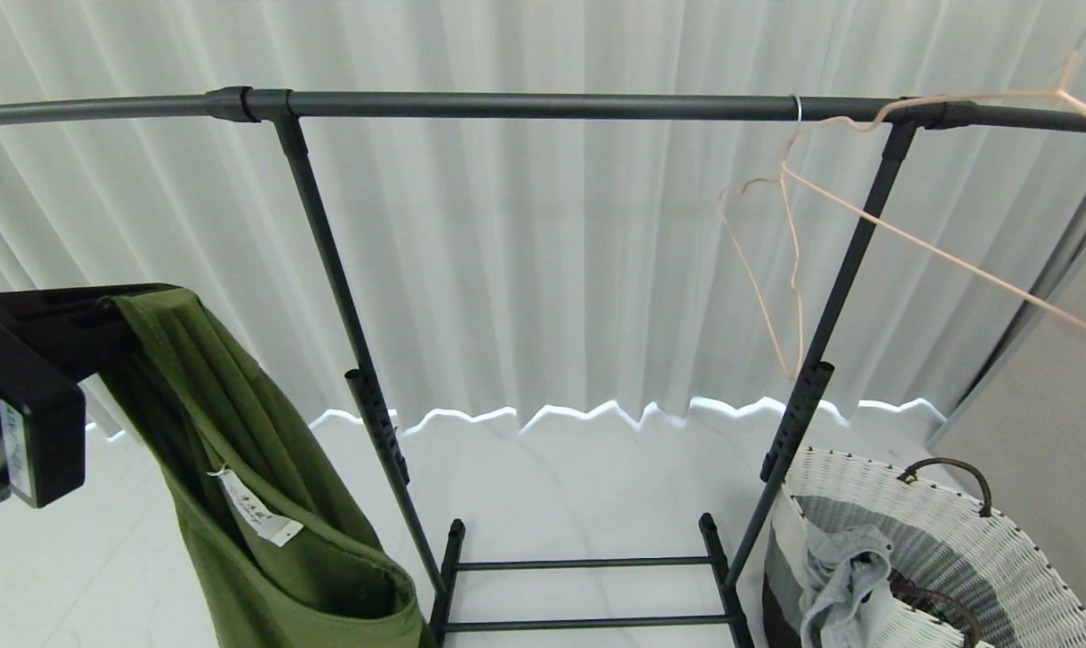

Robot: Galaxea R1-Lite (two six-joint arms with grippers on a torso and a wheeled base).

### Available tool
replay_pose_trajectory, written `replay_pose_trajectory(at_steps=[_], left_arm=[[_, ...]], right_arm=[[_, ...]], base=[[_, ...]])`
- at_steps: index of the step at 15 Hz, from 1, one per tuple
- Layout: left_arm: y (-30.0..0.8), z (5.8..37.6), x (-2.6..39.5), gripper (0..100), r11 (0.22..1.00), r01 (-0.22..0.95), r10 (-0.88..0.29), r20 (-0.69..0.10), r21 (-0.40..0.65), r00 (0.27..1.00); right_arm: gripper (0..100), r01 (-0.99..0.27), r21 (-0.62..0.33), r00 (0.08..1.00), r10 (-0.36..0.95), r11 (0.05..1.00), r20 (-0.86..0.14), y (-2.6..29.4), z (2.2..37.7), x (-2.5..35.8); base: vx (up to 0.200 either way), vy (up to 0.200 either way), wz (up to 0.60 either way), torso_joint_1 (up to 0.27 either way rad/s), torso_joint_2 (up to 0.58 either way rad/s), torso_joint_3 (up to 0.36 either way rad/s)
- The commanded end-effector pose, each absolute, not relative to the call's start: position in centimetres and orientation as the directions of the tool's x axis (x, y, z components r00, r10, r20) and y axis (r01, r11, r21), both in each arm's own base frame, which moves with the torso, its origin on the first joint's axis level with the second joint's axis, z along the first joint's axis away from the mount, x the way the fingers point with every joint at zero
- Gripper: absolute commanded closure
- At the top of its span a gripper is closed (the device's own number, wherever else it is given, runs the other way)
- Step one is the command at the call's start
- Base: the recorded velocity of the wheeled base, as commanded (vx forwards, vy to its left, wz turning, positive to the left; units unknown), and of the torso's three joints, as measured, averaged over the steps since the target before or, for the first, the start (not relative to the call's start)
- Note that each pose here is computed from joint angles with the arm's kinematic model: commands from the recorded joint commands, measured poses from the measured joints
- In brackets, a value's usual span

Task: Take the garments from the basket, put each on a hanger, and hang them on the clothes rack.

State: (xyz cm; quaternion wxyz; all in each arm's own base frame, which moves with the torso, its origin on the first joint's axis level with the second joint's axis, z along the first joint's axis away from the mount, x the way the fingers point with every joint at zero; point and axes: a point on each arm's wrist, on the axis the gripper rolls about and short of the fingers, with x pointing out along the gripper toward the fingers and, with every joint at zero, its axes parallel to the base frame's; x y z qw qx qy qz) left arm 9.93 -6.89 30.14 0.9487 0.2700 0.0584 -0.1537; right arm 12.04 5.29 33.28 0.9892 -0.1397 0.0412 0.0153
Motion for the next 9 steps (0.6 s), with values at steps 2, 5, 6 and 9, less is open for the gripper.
replay_pose_trajectory(at_steps=[2,5,6,9], left_arm=[[-6.9,30.1,9.9,100,0.807,0.323,-0.26,-0.195,0.494,0.946],[-7.0,30.1,10.1,100,0.806,0.325,-0.259,-0.199,0.495,0.945],[-7.1,30.1,10.2,100,0.806,0.325,-0.259,-0.2,0.495,0.945],[-7.8,29.7,11.3,100,0.815,0.312,-0.223,-0.233,0.489,0.947]], right_arm=[[100,-0.236,-0.264,0.971,0.221,0.935,-0.086,7.8,33.1,10.9],[100,-0.436,-0.149,0.895,0.409,0.888,-0.177,11.3,30.9,10.2],[100,-0.468,-0.114,0.875,0.441,0.876,-0.197,12.1,30.5,10.0],[100,-0.552,0.058,0.791,0.545,0.831,-0.279,15.6,28.7,9.3]], base=[[0.0,0.0,0.0,0.0,0.0,0.0],[0.0,0.0,0.0,0.0,0.0,0.0],[0.0,0.0,0.0,0.0,0.0,0.0],[0.0,0.0,0.0,0.0,0.0,0.0]])
